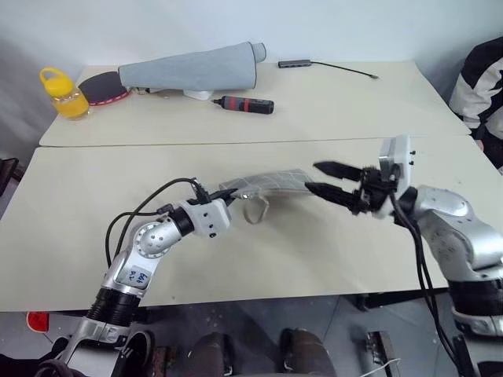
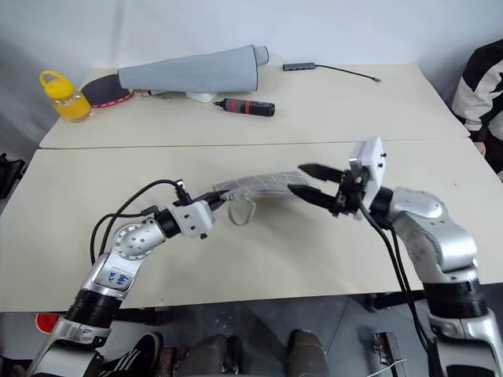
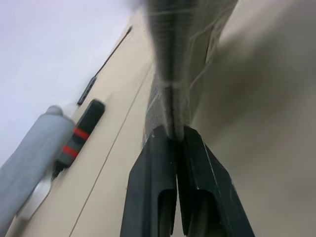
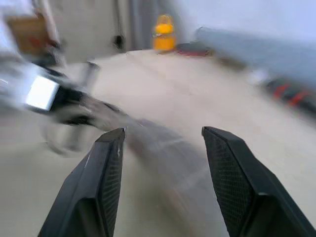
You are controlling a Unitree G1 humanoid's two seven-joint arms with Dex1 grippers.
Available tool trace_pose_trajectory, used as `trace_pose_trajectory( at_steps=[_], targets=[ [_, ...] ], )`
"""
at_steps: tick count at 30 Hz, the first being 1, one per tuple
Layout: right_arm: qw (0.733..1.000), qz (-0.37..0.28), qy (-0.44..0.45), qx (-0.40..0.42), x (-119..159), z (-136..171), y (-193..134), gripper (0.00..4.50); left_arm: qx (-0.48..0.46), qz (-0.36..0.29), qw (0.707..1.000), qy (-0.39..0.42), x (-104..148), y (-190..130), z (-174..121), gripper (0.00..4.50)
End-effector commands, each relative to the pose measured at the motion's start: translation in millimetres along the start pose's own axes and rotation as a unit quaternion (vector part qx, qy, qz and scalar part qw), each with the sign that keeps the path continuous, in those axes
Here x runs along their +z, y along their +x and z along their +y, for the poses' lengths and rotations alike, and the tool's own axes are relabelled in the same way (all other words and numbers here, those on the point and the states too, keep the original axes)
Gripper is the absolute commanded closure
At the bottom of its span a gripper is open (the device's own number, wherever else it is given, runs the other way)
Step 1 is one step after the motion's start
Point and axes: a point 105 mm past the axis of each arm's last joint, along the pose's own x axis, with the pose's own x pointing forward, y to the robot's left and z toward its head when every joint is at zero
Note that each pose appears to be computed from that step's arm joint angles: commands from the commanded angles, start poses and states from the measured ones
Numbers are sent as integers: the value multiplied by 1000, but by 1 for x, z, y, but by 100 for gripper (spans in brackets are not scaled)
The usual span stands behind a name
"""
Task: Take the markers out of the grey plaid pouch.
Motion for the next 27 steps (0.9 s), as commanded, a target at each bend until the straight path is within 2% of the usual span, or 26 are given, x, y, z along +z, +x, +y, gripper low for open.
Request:
trace_pose_trajectory(
  at_steps=[1, 3, 7, 9, 14, 23, 26, 27],
  targets=[
    [997, 18, 81, 5, -16, 19, 5, 193, -5, -15, 1000, -9, 6, 4, -11, 450],
    [989, -7, 145, -11, -21, 22, 12, 193, -12, -13, 1000, -17, 6, 6, -19, 450],
    [985, 9, 164, -48, -37, 19, 17, 193, -19, -15, 999, -23, 8, 7, -25, 450],
    [983, 0, 176, -48, -36, 20, 23, 193, -23, -14, 999, -21, 8, 7, -27, 450],
    [988, 40, 140, -47, -52, 25, 35, 193, -25, -10, 999, -25, 6, 7, -29, 450],
    [988, 21, 148, -48, -50, 21, 49, 193, -21, -10, 999, -30, 8, 7, -28, 450],
    [987, 14, 153, -46, -50, 23, 55, 252, -19, -12, 999, -30, 9, 7, -27, 450],
    [988, 21, 147, -46, -53, 23, 56, 286, -17, -12, 999, -31, 9, 8, -26, 450]
  ],
)
